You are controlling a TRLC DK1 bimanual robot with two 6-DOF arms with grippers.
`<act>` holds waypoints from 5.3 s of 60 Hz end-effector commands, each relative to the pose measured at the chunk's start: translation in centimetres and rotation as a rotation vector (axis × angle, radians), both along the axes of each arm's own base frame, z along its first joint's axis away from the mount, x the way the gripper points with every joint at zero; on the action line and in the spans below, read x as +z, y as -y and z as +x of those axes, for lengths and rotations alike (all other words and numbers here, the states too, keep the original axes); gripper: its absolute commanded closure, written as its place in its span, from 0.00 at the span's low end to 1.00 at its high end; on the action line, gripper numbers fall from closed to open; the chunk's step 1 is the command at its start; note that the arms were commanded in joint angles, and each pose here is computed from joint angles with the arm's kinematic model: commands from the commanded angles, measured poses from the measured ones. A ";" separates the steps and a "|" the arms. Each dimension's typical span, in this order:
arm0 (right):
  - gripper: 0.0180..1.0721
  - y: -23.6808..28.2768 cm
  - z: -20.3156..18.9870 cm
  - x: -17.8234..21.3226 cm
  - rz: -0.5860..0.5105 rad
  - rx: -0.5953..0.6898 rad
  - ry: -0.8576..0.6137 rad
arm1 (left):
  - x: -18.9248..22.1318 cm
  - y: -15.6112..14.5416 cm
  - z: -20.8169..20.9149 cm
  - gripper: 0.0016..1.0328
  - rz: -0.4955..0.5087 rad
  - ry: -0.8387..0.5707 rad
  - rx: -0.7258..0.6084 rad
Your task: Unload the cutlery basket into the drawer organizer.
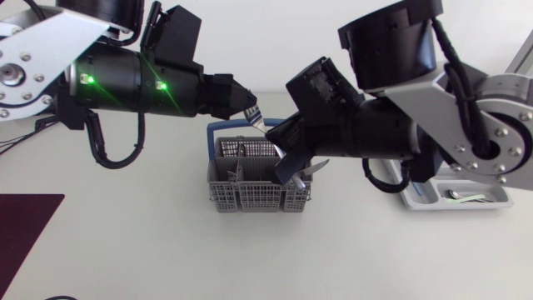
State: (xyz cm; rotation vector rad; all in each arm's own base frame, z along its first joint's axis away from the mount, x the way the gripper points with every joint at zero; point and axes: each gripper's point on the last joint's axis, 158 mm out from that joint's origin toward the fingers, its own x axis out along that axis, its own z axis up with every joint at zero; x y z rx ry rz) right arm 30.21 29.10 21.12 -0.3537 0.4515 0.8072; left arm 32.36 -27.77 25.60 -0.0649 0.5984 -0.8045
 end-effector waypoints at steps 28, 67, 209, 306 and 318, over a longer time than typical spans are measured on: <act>0.91 -0.1 -0.4 -1.5 -0.040 0.020 -0.002 | 3.0 -0.8 -0.1 0.72 -0.056 0.042 0.020; 0.91 2.1 -5.2 -0.1 -0.042 0.068 -0.005 | 7.3 -4.5 0.9 0.46 -0.133 0.181 0.112; 0.93 51.2 24.3 -11.9 0.042 -0.749 -0.290 | -2.9 -6.5 3.5 0.46 0.199 0.292 0.183; 0.36 53.3 26.5 -20.5 0.025 -0.829 -0.414 | -4.1 -5.2 2.5 0.45 0.207 0.298 0.147; 0.24 51.9 24.8 -17.2 0.011 -0.820 -0.347 | -4.2 -5.4 2.1 0.43 0.214 0.307 0.140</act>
